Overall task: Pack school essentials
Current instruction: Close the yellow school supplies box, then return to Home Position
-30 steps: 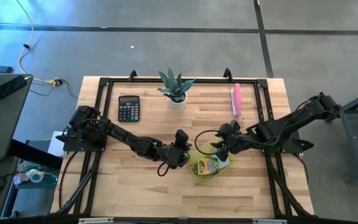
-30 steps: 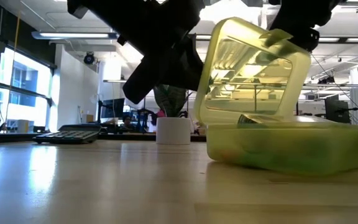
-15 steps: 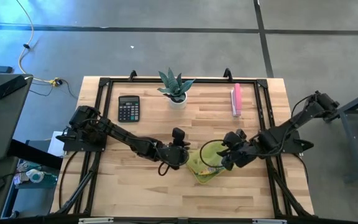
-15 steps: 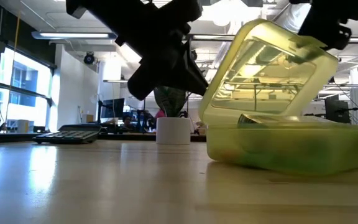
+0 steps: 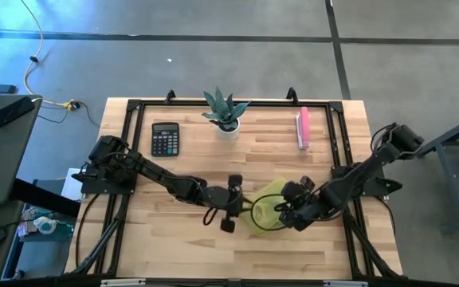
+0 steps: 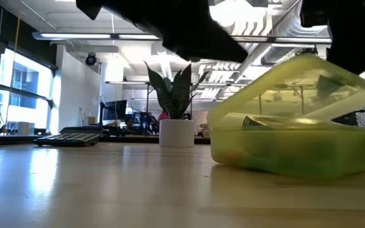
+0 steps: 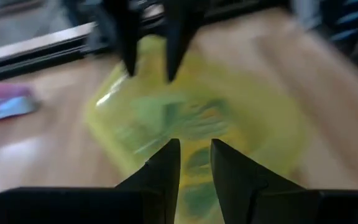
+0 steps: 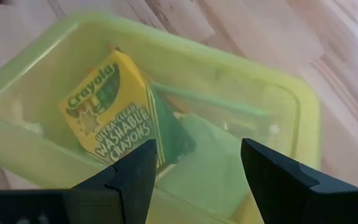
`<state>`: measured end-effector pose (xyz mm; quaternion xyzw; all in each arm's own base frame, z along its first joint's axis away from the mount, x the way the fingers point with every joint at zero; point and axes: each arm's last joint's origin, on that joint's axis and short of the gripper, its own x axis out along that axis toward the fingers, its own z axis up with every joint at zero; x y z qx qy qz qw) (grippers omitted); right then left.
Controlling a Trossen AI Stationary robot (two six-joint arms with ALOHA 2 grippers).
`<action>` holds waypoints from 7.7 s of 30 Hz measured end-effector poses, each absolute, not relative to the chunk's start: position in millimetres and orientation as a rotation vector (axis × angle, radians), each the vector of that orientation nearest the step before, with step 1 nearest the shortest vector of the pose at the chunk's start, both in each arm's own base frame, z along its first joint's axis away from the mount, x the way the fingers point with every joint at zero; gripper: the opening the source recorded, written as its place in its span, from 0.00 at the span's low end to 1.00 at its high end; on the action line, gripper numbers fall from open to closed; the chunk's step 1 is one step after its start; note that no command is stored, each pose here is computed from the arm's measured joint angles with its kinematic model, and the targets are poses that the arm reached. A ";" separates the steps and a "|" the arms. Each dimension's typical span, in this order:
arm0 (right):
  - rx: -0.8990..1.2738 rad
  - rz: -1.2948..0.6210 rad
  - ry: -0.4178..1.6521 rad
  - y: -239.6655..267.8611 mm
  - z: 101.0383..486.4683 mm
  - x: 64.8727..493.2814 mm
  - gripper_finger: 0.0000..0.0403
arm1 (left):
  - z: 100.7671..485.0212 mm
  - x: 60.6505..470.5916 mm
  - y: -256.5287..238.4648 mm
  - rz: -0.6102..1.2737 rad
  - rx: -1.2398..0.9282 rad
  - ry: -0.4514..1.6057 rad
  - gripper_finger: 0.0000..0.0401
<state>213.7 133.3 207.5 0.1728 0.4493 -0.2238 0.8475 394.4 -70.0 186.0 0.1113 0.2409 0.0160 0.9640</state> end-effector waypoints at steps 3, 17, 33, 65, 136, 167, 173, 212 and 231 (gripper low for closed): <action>0.371 -0.481 0.966 136.6 202.0 214.4 0.56 | 187.3 395.1 -73.5 -0.046 0.158 0.469 0.20; 0.392 -0.482 0.979 139.8 200.0 213.2 0.56 | 161.3 403.3 -86.1 -0.086 0.114 0.463 0.20; 0.413 -0.492 0.975 139.8 200.0 213.3 0.56 | 137.5 403.2 -69.3 -0.033 0.083 0.607 0.20; 0.368 -0.617 1.155 142.9 166.9 214.8 0.56 | 132.8 402.0 -37.7 0.125 0.143 0.689 0.20; 0.034 -0.066 0.347 74.8 232.1 126.9 0.56 | 211.8 220.5 -18.0 0.259 -0.049 0.257 0.20; 0.038 0.072 0.197 31.4 214.2 83.0 0.56 | 179.8 142.5 -0.1 0.264 -0.066 0.170 0.20; 0.011 0.081 0.189 31.7 215.0 83.1 0.56 | 150.2 126.8 1.3 0.285 -0.118 0.171 0.20; -0.056 0.168 -0.035 36.0 177.8 86.7 0.56 | 173.0 95.5 6.1 0.377 -0.080 -0.065 0.20; 0.041 0.162 -0.039 36.8 172.7 88.7 0.56 | 172.9 95.5 6.5 0.391 0.005 -0.048 0.20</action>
